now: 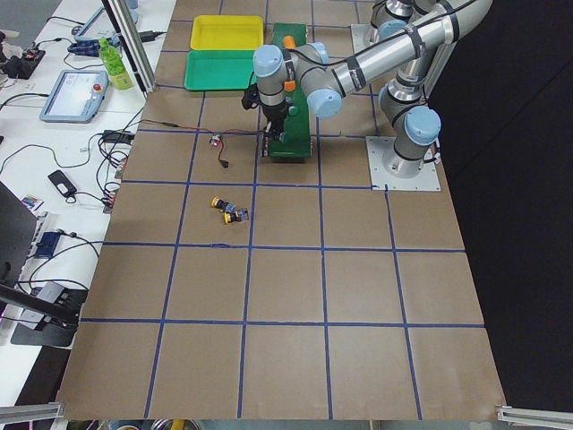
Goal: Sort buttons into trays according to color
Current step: 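Place the second green-capped button on the belt with the left gripper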
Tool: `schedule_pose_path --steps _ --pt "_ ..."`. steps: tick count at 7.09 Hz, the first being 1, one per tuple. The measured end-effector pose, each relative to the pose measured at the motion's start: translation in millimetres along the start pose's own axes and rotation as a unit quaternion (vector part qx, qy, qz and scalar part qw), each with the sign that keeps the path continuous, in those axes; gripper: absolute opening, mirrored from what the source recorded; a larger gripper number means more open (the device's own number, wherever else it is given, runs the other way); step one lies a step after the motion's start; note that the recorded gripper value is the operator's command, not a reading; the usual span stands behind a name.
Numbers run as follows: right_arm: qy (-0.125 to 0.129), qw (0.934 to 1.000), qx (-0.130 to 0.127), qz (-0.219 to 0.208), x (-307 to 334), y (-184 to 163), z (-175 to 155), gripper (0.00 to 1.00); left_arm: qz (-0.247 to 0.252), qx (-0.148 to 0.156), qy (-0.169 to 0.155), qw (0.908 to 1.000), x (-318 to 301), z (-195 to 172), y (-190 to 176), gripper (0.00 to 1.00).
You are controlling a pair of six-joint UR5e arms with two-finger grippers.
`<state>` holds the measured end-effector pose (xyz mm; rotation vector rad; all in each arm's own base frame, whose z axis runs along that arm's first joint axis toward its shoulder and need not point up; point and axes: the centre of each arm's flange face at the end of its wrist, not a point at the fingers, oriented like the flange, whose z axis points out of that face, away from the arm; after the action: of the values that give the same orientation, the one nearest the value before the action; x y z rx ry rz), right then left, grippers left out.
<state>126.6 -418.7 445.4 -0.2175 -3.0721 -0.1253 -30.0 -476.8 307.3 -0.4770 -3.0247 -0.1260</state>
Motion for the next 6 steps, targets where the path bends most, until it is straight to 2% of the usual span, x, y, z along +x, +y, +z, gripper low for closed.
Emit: schedule_pose_path --steps 1,2,4,6 --pt "0.000 1.0000 -0.002 0.000 0 1 3 1.00 -0.053 -0.011 0.001 0.9985 30 12 -3 0.01" --pt "0.000 1.0000 -0.003 0.000 0 1 4 1.00 -0.088 -0.022 0.003 0.9959 48 26 -4 0.99" --pt "0.001 1.0000 -0.004 0.000 0 1 5 1.00 -0.101 -0.018 0.001 0.9947 58 43 -2 1.00" --pt "0.001 1.0000 -0.005 0.000 0 1 5 1.00 -0.080 0.018 -0.014 0.9965 34 18 -15 1.00"
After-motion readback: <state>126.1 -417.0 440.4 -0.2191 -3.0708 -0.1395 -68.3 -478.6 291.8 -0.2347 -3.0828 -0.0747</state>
